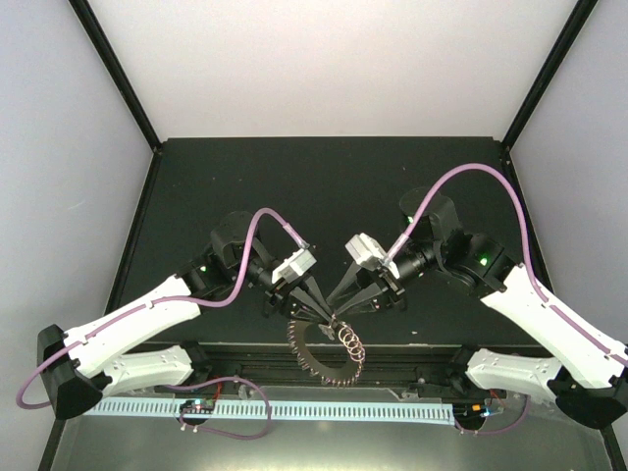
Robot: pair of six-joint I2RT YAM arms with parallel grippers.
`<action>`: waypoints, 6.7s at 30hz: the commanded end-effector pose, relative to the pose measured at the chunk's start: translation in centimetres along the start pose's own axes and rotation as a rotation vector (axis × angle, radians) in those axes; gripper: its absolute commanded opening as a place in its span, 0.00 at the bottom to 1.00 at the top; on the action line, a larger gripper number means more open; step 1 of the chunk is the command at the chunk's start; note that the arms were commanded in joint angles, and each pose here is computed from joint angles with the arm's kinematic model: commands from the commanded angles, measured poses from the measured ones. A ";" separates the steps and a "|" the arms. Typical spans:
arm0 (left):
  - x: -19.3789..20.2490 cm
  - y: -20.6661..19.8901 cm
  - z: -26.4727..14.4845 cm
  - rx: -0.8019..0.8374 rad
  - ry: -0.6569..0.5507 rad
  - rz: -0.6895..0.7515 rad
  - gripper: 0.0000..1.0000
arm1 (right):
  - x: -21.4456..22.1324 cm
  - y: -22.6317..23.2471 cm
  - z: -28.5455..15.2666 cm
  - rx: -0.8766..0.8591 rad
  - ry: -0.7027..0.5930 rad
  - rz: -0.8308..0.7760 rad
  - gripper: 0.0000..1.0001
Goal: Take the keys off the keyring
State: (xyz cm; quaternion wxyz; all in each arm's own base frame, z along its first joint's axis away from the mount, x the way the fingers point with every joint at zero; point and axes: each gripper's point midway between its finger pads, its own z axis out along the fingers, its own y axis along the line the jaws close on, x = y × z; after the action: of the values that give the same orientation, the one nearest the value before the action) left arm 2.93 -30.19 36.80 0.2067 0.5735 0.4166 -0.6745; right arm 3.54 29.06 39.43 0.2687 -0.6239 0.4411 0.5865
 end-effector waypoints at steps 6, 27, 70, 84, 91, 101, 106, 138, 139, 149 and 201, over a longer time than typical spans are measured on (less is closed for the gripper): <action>-2.1 -1.8 0.1 0.046 -0.010 0.093 0.02 | -0.1 0.7 0.2 -0.015 0.010 -0.026 0.14; -2.1 -1.5 0.2 0.048 -0.011 0.079 0.01 | 0.0 1.6 0.3 -0.056 -0.009 -0.048 0.13; -4.3 4.4 -7.2 -0.551 -0.094 0.254 0.62 | 2.5 -7.1 -3.8 0.648 -0.017 -0.010 0.01; -2.0 6.6 -7.0 -0.646 0.036 0.213 0.71 | 3.3 -7.2 -3.3 0.626 0.000 -0.004 0.01; -1.8 6.8 -6.7 -0.620 0.039 0.187 0.57 | 3.0 -6.6 -3.3 0.608 -0.010 -0.025 0.01; -1.8 5.8 -5.7 -0.517 0.014 0.175 0.27 | 2.9 -6.6 -3.3 0.608 -0.017 -0.024 0.01; -1.7 5.5 -5.2 -0.473 0.010 0.165 0.26 | 2.9 -6.7 -3.3 0.610 -0.015 -0.020 0.01; -2.6 5.5 -5.4 -0.532 -0.044 0.202 0.02 | 0.4 -7.3 -6.1 0.749 -0.380 0.001 0.01; -2.6 5.5 -5.4 -0.531 -0.046 0.200 0.02 | 0.2 -7.2 -6.2 0.746 -0.410 0.003 0.01; -2.4 6.1 -5.3 -0.528 -0.047 0.170 0.02 | -1.3 -6.5 -8.0 0.760 -0.623 -0.014 0.01; -2.7 6.7 -5.2 -0.543 -0.074 0.142 0.02 | 0.0 -7.7 -10.5 0.820 -0.855 0.074 0.01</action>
State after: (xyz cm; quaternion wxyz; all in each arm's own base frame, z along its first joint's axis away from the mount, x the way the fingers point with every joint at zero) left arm 13.42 -31.02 37.53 0.4296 0.4838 0.5384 -0.5399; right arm 13.93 26.35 38.41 0.5693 -0.2237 0.5151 0.6005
